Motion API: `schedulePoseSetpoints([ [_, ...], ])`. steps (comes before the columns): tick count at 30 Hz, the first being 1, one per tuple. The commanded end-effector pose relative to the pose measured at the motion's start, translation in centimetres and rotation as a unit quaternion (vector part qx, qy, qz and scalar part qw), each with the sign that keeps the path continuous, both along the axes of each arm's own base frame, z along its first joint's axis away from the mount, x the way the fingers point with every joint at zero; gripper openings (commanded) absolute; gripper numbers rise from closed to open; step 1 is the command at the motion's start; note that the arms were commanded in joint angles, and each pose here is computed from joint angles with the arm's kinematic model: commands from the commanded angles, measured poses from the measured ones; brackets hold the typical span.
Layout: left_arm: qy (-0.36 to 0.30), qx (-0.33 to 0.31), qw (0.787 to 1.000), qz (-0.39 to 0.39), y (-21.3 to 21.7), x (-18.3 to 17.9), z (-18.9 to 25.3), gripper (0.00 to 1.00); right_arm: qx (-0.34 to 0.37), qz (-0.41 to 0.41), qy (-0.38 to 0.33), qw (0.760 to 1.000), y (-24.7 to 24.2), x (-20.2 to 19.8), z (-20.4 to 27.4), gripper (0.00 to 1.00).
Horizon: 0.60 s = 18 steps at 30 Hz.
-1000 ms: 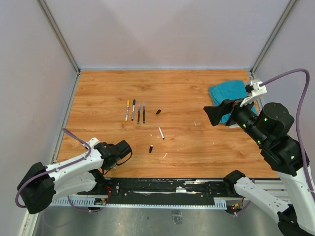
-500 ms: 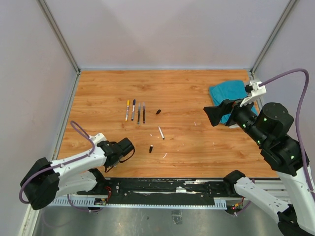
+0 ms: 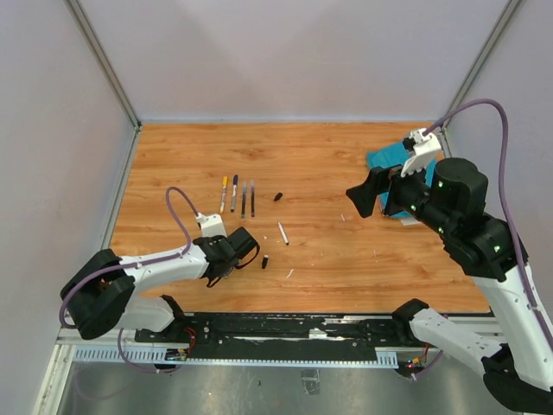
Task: Insert the pens into the pen caps
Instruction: Move the pen to the center of the board.
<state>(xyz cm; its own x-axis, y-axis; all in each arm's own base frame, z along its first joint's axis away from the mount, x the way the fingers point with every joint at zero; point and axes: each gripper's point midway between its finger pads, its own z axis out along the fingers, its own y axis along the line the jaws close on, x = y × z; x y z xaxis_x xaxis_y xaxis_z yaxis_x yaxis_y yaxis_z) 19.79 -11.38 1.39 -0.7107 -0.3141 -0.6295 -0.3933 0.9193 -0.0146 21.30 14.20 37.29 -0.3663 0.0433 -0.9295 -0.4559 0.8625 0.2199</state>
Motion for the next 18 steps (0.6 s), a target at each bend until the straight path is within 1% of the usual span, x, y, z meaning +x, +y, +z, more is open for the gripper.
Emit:
schedulePoseSetpoints([
  [1, 0.038, -0.037, 0.997, -0.060, -2.6, -0.8, -1.9, 0.01, 0.022, 0.001, -0.037, 0.999, -0.2, -0.1, 4.0, 0.98],
  [8, 0.052, -0.033, 0.994, -0.085, -3.3, -0.7, -1.9, 0.00, 0.106, 0.003, -0.091, 0.990, 0.2, -0.8, 10.0, 0.99],
  [14, 0.067, -0.034, 0.992, -0.097, -4.2, -0.7, -2.6, 0.01, 0.186, 0.025, -0.141, 0.972, 0.2, -2.9, 14.7, 0.99],
  [18, 0.080, -0.042, 0.991, -0.098, -4.3, -1.2, -3.3, 0.01, 0.205, 0.021, -0.167, 0.964, -0.5, -3.8, 16.2, 0.99],
])
